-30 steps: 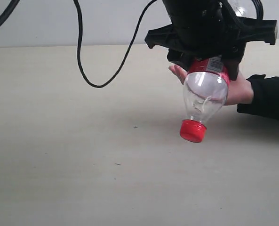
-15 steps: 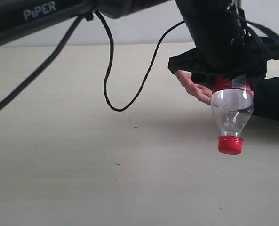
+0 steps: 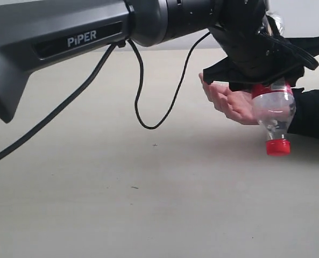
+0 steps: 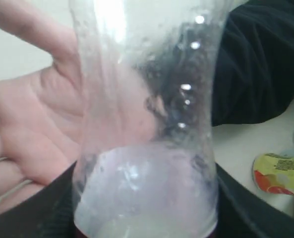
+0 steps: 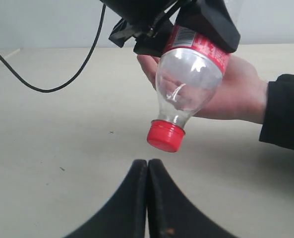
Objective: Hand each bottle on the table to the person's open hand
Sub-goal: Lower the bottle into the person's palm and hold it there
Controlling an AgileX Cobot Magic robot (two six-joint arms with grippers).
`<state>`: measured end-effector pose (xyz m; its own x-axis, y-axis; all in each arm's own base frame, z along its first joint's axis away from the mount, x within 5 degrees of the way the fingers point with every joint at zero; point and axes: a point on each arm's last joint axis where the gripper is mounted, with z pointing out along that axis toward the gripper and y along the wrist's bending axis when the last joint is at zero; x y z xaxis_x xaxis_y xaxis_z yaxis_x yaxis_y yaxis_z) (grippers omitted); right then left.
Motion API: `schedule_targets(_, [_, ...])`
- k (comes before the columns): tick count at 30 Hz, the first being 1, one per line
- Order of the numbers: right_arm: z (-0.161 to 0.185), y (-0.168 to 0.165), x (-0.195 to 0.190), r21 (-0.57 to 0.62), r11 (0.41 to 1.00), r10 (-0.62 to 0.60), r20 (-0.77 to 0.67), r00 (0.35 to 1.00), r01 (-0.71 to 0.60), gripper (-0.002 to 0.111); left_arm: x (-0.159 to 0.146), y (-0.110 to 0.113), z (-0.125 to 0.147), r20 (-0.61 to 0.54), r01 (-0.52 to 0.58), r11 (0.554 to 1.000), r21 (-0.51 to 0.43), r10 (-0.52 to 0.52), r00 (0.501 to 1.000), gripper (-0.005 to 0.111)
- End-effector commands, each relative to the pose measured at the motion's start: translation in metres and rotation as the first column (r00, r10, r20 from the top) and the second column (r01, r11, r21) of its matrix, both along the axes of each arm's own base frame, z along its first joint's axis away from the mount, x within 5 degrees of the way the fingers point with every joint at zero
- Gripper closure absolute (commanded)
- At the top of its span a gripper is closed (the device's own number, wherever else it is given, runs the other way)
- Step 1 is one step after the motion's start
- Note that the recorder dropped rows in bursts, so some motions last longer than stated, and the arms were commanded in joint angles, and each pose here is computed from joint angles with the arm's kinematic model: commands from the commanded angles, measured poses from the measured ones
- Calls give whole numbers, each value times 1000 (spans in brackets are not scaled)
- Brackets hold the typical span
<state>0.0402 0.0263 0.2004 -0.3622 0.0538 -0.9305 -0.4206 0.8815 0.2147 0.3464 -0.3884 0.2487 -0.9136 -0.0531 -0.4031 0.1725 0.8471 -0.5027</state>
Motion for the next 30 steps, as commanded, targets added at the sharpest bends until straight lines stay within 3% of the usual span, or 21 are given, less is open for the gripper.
schedule_targets(1, [0,0,0,4,1000,-2,10,1000,2,108,12,10,-14,-22,-29,999,41,29,999,107])
schedule_targets(16, [0,0,0,4,1000,-2,10,1000,2,108,34,14,-42,-19,-79,997,24,79,997,107])
schedule_targets(20, [0,0,0,4,1000,-2,10,1000,2,108,38,18,-43,-57,-147,989,-2,146,988,107])
schedule_targets(30, [0,0,0,4,1000,-2,10,1000,2,108,40,17,-42,-46,-153,988,-21,152,987,107])
